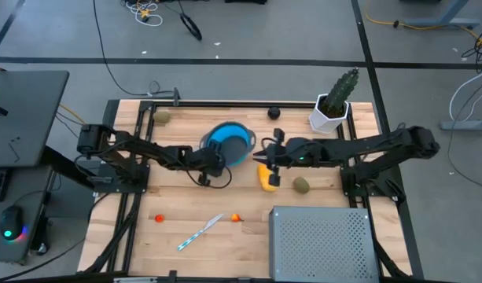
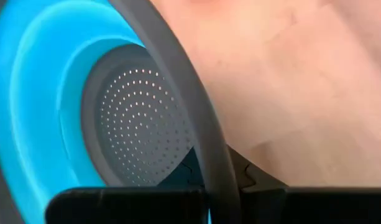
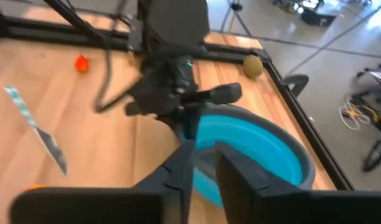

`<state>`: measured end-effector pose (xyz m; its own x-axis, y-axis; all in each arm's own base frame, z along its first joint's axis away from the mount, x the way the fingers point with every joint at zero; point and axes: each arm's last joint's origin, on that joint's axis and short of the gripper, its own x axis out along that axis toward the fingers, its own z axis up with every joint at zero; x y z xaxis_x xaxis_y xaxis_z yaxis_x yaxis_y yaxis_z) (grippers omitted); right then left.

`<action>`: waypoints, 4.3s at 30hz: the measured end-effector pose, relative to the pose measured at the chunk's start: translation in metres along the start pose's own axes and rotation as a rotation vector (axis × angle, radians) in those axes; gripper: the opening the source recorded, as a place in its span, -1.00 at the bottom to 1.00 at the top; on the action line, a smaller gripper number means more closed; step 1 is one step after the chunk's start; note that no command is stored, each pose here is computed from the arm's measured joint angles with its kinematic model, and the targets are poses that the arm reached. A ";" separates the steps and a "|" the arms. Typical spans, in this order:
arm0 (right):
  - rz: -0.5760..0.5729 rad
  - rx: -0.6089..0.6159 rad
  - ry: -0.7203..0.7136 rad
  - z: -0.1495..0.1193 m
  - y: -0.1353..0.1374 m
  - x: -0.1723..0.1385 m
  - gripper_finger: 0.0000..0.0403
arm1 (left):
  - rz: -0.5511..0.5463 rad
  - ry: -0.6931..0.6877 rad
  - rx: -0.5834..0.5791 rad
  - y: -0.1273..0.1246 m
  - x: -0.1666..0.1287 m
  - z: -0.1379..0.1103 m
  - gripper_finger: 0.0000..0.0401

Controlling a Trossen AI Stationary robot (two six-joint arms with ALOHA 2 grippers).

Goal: Pick & Place Fruit
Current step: Put the blue strainer bowl on the shelf

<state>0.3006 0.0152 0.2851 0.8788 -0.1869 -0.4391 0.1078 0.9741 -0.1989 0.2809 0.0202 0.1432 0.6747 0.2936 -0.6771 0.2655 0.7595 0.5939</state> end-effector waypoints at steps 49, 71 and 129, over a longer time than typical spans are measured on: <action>0.068 -0.119 0.535 -0.035 0.018 0.138 -0.34 | 0.070 -0.073 0.206 -0.016 -0.008 0.023 -0.89; 0.063 -0.144 0.515 -0.033 0.017 0.138 -0.87 | 0.157 -0.089 -0.034 -0.009 -0.014 0.027 -0.24; 0.021 -0.227 0.553 0.065 0.032 0.048 -0.95 | 0.325 -0.455 -0.569 0.040 -0.165 0.002 0.15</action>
<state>0.3762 0.0453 0.3146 0.5006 -0.2655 -0.8240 -0.0629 0.9381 -0.3405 0.1822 0.0010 0.2796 0.9054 0.3789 -0.1915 -0.3025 0.8922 0.3354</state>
